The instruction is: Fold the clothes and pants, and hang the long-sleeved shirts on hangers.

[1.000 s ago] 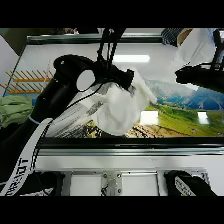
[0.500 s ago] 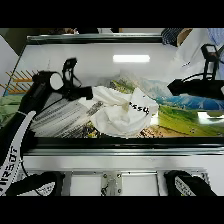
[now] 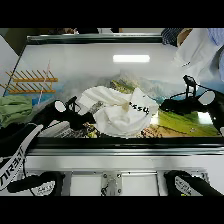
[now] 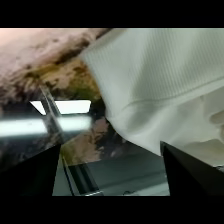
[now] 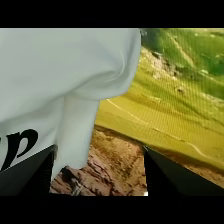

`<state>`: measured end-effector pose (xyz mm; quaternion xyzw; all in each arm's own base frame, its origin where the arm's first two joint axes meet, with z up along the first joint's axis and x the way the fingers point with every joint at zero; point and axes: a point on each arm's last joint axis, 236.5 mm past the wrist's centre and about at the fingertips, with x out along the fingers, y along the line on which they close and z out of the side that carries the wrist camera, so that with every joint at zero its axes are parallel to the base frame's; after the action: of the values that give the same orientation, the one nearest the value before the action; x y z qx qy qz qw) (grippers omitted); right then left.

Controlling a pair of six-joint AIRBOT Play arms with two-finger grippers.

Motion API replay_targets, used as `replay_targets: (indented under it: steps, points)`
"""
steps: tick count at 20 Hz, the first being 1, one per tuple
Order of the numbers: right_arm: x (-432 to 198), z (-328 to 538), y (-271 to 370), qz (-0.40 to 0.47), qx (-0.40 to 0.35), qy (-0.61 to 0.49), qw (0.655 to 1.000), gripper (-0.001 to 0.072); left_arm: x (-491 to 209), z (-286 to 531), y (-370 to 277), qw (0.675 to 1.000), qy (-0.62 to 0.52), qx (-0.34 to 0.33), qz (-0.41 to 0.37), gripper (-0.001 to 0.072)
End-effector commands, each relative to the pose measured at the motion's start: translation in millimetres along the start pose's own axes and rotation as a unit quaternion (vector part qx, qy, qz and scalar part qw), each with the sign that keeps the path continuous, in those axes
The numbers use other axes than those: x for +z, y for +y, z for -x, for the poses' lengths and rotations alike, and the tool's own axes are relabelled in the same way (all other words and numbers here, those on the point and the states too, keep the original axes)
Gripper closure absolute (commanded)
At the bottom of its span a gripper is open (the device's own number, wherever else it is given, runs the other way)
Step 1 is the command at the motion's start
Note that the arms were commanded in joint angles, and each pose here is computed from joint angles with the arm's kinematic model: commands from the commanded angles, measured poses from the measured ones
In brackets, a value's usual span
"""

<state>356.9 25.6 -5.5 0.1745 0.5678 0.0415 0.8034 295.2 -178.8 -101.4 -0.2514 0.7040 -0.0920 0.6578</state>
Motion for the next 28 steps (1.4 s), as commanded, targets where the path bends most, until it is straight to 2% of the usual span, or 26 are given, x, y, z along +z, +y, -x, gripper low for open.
replay_targets:
  steps: [1,2,5,6,7,9,15,16,17,18,21,22,24,28]
  points:
    - [-17.0,-25.9,-10.3,-0.043,0.003,0.048,0.998,0.0128,-12.3,-32.5,-20.9,0.999,0.041,-0.016,-0.006,-0.0011]
    - [-21.9,-33.3,-10.9,-0.048,0.005,0.060,0.997,0.0128,-14.1,-38.4,-24.2,0.998,0.053,-0.012,-0.014,0.0042]
    - [-38.7,-61.0,-13.9,-0.078,0.016,0.093,0.992,0.0129,-13.9,-48.7,-27.6,0.997,0.070,-0.006,-0.022,0.0435]
    - [-43.6,-69.6,-13.4,-0.091,0.021,0.101,0.991,0.0129,-10.4,-48.3,-27.7,0.997,0.068,-0.007,-0.021,0.0594]
    - [-48.6,-79.2,-10.8,-0.100,0.029,0.109,0.989,0.0128,-6.3,-45.3,-28.1,0.998,0.066,-0.010,-0.019,0.0664]
    - [-60.1,-96.2,-5.7,-0.110,0.035,0.124,0.986,0.0129,4.3,-34.8,-30.7,0.998,0.061,-0.018,-0.029,0.0687]
    - [-75.6,-128.0,41.5,-0.032,0.049,0.127,0.990,0.0133,31.6,-5.8,-44.2,0.998,0.033,-0.039,-0.044,0.0687]
    - [-76.5,-129.3,47.7,-0.021,0.050,0.125,0.991,0.0239,35.3,1.7,-49.8,0.997,0.022,-0.044,-0.051,0.0687]
    - [-77.5,-127.8,51.7,-0.011,0.052,0.125,0.991,0.0539,40.0,13.3,-55.8,0.997,0.006,-0.044,-0.065,0.0687]
    - [-75.0,-122.6,54.8,0.002,0.056,0.121,0.991,0.0671,46.0,31.8,-63.5,0.995,-0.019,-0.041,-0.088,0.0688]
    - [-30.3,-58.0,65.1,0.084,0.054,0.066,0.993,0.0675,61.8,136.1,-116.2,0.975,-0.128,-0.069,-0.166,0.0687]
    - [-8.7,-19.4,71.1,0.121,0.044,0.030,0.991,0.0676,61.6,183.5,-141.1,0.961,-0.178,-0.090,-0.192,0.0687]
    - [33.1,85.8,95.1,0.191,0.024,-0.081,0.978,0.0676,42.7,293.8,-195.1,0.910,-0.299,-0.135,-0.254,0.0688]
    - [52.4,318.3,161.0,0.212,0.071,-0.358,0.907,0.0677,-54.8,474.5,-277.2,0.758,-0.496,-0.235,-0.352,0.0688]
